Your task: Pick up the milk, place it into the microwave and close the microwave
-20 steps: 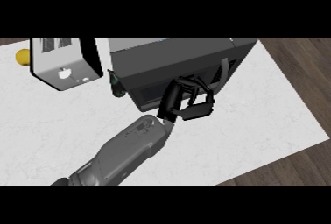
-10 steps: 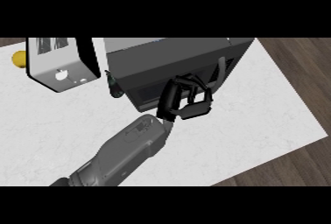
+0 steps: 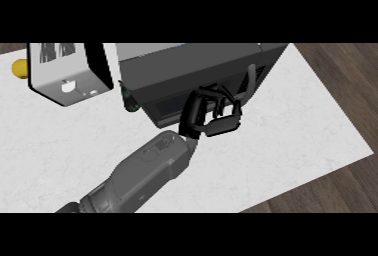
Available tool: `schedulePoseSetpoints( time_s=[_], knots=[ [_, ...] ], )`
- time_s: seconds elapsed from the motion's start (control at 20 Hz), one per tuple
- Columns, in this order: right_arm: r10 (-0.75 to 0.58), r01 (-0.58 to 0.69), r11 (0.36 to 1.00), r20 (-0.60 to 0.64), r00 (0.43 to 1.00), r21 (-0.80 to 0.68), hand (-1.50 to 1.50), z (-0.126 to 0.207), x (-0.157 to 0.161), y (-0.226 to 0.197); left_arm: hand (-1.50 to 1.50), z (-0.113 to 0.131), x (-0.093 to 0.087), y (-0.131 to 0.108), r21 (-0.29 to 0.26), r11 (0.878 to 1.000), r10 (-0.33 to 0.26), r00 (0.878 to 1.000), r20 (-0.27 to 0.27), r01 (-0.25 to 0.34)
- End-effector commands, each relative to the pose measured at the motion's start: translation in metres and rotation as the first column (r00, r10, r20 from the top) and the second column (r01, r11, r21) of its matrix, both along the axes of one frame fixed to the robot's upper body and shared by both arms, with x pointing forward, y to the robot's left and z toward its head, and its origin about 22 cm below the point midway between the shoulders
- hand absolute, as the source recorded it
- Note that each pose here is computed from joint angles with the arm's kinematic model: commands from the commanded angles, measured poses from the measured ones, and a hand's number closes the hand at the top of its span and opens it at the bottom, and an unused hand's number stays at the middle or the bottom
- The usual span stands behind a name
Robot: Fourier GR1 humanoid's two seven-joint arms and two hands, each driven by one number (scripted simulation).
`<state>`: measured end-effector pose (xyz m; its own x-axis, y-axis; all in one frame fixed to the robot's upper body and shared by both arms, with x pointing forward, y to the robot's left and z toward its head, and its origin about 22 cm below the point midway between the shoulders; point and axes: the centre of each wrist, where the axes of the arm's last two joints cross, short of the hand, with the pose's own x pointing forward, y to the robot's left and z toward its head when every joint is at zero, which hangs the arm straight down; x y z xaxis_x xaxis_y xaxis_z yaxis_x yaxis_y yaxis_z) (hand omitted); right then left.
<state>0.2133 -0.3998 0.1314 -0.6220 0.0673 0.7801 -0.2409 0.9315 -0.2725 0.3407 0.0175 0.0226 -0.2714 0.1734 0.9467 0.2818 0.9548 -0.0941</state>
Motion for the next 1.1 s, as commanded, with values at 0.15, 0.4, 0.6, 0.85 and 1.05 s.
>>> schedulePoseSetpoints(
  time_s=[0.15,0.4,0.6,0.85,1.05],
  knots=[
    [-0.016,0.017,0.999,0.026,1.0,-0.039,-1.5,0.019,0.006,-0.011,1.5,0.017,0.02,-0.001,-0.015,1.0,0.024,0.999,0.022,-0.024],
    [-0.025,0.026,0.999,0.027,0.999,-0.027,-1.5,0.022,0.01,-0.018,1.5,0.019,0.02,-0.003,-0.016,1.0,0.011,0.999,0.033,-0.01],
    [-0.049,0.052,0.993,0.034,0.998,-0.11,-1.5,0.038,0.008,-0.028,1.5,0.016,0.021,-0.001,-0.021,0.999,0.032,0.999,0.04,-0.031],
    [-0.073,0.079,0.991,0.059,0.996,-0.111,-1.5,0.046,0.013,-0.036,1.5,0.016,0.02,-0.003,-0.034,0.999,0.033,0.999,0.03,-0.032],
    [-0.048,0.05,0.995,0.029,0.998,-0.086,-1.5,0.041,0.013,-0.041,1.5,0.016,0.021,-0.003,-0.032,0.999,0.035,0.999,0.037,-0.034]
  ],
)
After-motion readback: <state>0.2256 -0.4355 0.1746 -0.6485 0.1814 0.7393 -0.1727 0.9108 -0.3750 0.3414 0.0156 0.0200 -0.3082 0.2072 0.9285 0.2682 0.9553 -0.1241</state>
